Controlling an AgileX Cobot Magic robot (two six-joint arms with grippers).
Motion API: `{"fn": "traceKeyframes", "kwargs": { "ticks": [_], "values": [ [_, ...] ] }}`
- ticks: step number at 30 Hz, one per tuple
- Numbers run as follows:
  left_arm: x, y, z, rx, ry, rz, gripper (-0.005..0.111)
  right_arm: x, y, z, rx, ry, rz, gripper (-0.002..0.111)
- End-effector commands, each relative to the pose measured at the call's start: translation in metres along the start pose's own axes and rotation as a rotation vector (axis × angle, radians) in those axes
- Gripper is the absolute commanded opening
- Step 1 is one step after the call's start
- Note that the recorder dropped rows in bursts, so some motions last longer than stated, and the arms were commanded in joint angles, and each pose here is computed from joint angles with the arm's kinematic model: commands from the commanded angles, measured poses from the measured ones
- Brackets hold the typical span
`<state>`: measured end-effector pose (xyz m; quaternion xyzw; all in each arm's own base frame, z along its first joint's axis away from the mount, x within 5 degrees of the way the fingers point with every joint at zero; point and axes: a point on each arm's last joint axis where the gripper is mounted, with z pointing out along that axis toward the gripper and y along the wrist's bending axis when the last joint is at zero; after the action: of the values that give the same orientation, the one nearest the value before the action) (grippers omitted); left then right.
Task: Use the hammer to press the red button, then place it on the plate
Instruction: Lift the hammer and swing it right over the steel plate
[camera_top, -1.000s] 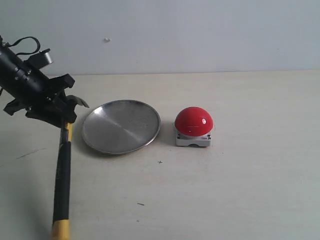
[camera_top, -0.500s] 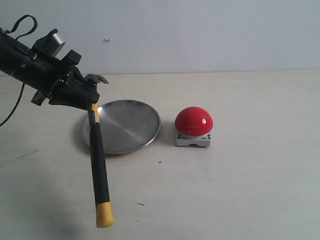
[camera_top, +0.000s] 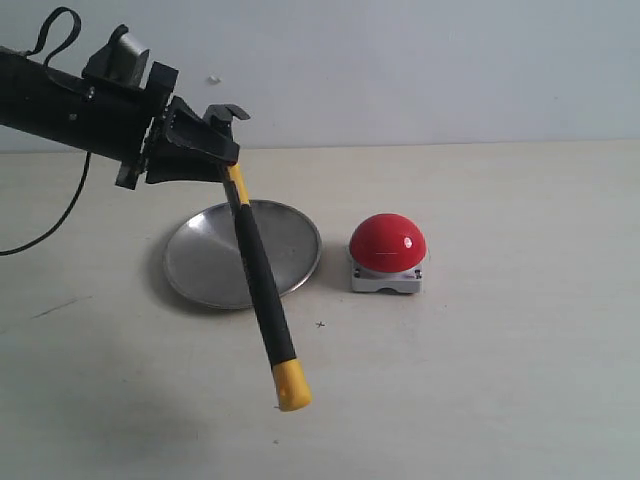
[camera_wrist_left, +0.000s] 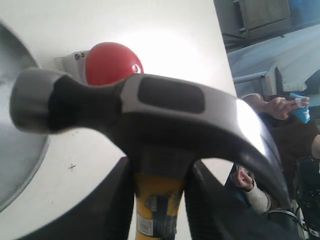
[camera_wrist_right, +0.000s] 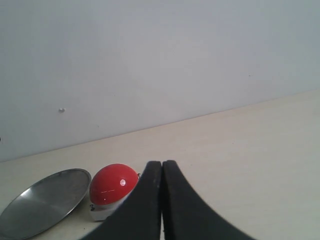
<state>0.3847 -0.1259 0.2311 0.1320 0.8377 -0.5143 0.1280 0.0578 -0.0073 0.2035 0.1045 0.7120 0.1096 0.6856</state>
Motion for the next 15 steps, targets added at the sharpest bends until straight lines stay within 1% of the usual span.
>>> {"fn": "traceKeyframes", "kwargs": {
  "ticks": [1, 5, 9, 12, 15],
  "values": [
    [-0.003, -0.017, 0.003, 0.093, -0.045, 0.022, 0.0, -0.001, 0.0, -0.001, -0.003, -0.01, -0.014, 0.0],
    [-0.002, -0.021, 0.009, 0.106, -0.034, 0.031, 0.0, -0.001, 0.0, -0.001, -0.003, -0.01, -0.014, 0.0],
    [0.001, -0.03, 0.021, 0.133, -0.018, 0.043, 0.0, -0.001, 0.001, -0.001, -0.006, -0.011, -0.014, 0.0],
    [0.002, -0.036, 0.029, 0.158, -0.014, 0.048, 0.0, -0.002, 0.006, -0.001, -0.064, -0.023, -0.01, 0.0],
    [0.001, -0.038, 0.031, 0.172, -0.024, 0.043, 0.0, -0.004, 0.017, -0.002, -0.186, -0.044, -0.011, 0.0]
  ]
}}
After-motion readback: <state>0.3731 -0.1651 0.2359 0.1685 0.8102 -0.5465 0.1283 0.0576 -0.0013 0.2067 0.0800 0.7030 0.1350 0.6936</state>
